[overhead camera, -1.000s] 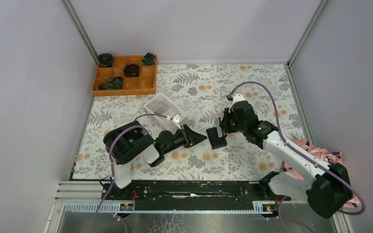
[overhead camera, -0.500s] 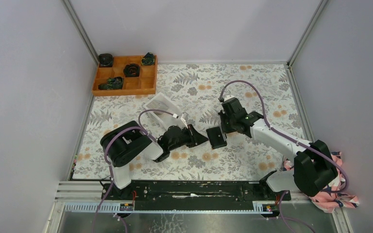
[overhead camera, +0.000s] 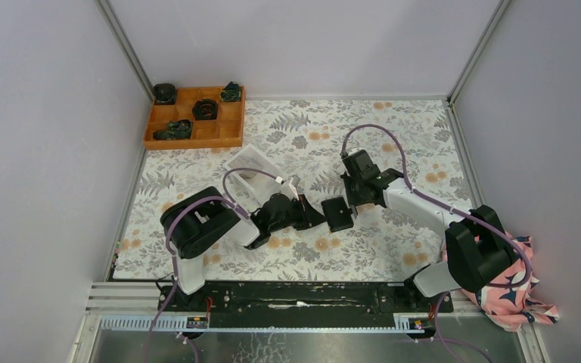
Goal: Put the credit cards into the card holder
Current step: Open the card holder at the center of the board.
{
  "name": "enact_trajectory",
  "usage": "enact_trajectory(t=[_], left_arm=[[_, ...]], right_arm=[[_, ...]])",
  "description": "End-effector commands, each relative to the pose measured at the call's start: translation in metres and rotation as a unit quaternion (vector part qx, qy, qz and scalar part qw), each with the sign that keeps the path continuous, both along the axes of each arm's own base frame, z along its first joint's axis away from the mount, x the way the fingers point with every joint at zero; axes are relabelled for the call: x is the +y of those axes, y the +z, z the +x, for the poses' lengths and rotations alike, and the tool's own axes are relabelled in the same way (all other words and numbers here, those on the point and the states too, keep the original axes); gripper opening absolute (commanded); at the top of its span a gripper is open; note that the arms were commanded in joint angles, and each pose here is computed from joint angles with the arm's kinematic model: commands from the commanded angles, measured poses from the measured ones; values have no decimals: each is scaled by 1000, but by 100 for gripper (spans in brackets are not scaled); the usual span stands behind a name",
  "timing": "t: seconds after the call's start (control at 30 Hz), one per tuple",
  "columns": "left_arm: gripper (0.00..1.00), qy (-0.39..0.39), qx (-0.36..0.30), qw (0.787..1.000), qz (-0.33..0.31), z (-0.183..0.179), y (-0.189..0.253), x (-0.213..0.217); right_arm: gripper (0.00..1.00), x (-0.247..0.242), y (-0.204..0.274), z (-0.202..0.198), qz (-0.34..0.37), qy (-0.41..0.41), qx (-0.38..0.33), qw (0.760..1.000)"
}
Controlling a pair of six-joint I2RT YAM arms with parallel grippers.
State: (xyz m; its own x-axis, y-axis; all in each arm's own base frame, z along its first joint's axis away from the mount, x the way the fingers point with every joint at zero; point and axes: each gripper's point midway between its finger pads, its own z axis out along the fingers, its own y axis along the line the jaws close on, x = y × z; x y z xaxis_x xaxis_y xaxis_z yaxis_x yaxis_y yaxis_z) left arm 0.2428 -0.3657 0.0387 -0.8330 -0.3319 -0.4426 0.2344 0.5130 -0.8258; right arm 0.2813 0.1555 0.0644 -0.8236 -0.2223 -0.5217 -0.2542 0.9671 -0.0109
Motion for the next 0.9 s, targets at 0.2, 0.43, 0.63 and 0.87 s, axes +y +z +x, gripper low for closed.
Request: enact_trajectory(t=[0.2,0.43,0.63,0.87], left_arm=[[19,-2,-3,1000,30,4,-12,-2],[19,-3,2,999,38,4,-18,-2],[19,-2,4,999,42,4,-20,-1],[19,-1,5,999,46,4,-22,0]], right_arm=[[0,4,2,15,48,-10,3,999],[0,6,-6,15,95,-22,24,995],[0,1,-14,12,99,-31,30,994],[0,0,-18,10,101,-35,35,994]])
